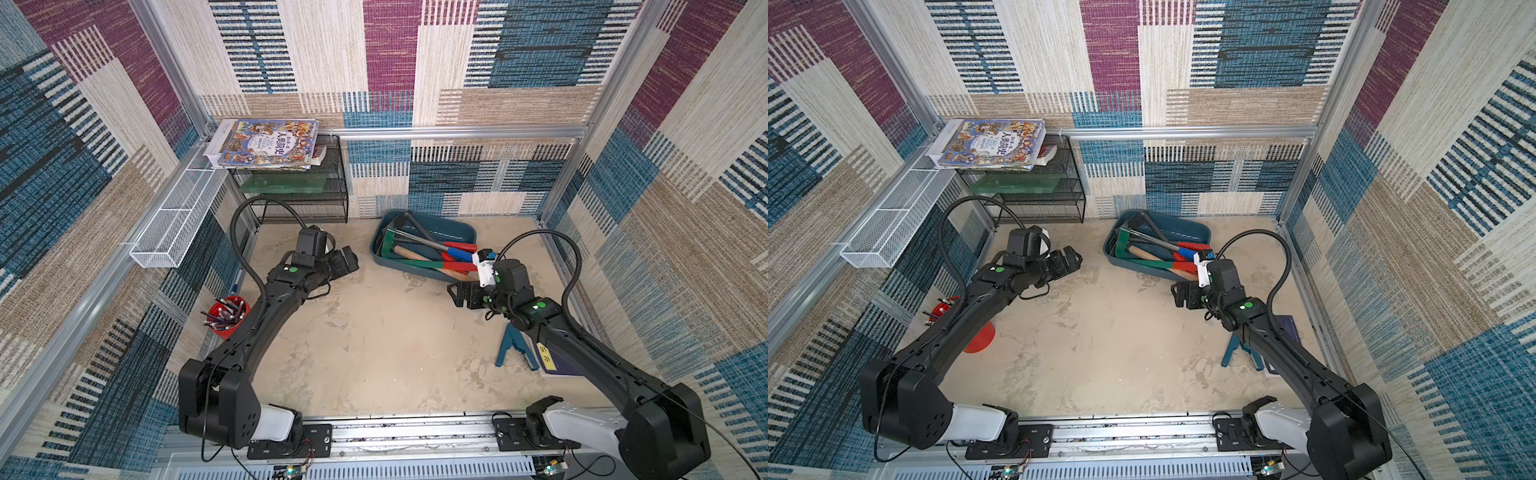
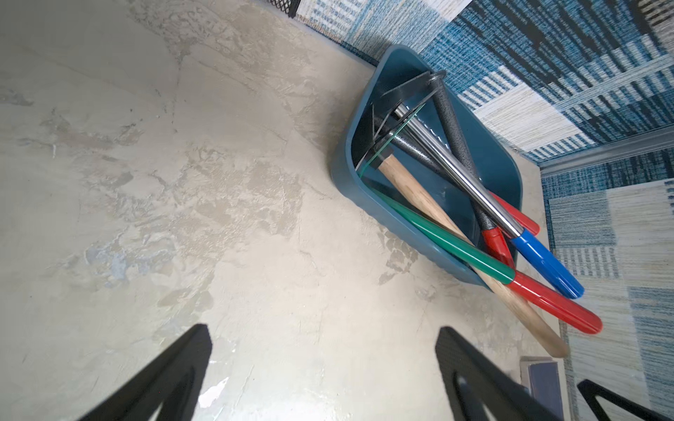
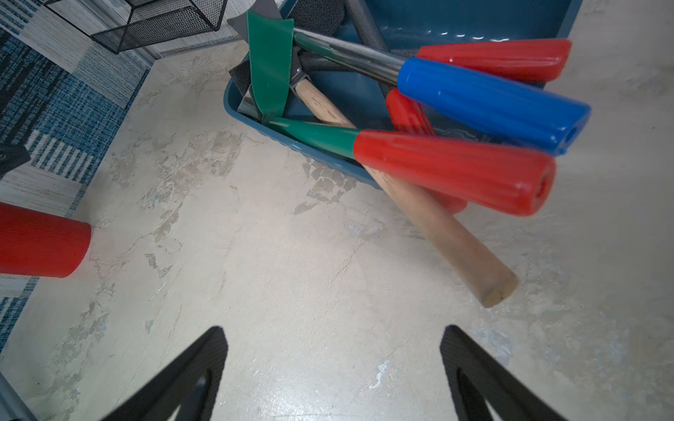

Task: Put the small hoe into the storage box
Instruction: Reset both arms

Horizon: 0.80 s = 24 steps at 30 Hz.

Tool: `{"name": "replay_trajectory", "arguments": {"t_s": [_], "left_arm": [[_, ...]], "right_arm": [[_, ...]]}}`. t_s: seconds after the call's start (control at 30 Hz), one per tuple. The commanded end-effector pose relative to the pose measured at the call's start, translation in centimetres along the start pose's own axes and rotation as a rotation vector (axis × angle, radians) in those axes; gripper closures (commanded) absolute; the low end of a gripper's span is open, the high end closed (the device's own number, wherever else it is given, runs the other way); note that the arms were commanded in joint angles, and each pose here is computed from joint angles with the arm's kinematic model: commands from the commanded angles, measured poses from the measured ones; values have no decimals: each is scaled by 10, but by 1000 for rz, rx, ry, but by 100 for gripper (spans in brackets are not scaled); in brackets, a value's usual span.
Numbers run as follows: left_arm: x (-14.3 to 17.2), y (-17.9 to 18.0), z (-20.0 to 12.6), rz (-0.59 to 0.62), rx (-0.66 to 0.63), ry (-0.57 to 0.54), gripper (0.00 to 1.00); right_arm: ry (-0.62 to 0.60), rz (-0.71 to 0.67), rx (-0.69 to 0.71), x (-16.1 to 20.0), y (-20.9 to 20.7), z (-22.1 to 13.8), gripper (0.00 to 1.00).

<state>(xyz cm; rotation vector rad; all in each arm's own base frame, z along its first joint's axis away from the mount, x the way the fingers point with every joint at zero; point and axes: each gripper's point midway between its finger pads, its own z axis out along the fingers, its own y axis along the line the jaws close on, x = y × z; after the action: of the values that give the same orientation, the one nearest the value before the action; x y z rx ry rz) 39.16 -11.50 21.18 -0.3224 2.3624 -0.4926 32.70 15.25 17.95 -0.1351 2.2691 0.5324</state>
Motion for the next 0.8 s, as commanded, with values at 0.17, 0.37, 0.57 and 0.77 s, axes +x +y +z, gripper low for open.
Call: {"name": "replay_trajectory", "arguments": {"t_s": [0.17, 0.37, 0.57, 0.77], "left_arm": [[8, 21, -4, 252, -30, 24, 0], [-10, 43, -9, 333, -97, -48, 0], [-8, 65, 4, 391, -113, -37, 0], [-5, 97, 20, 374, -130, -80, 0]], "right_arm": [[-148, -45, 152, -31, -29, -7, 5], [-231, -32, 216, -40, -58, -17, 5], [-308, -21, 299, -44, -80, -29, 4], [-408, -45, 372, -46, -97, -40, 4]]}}
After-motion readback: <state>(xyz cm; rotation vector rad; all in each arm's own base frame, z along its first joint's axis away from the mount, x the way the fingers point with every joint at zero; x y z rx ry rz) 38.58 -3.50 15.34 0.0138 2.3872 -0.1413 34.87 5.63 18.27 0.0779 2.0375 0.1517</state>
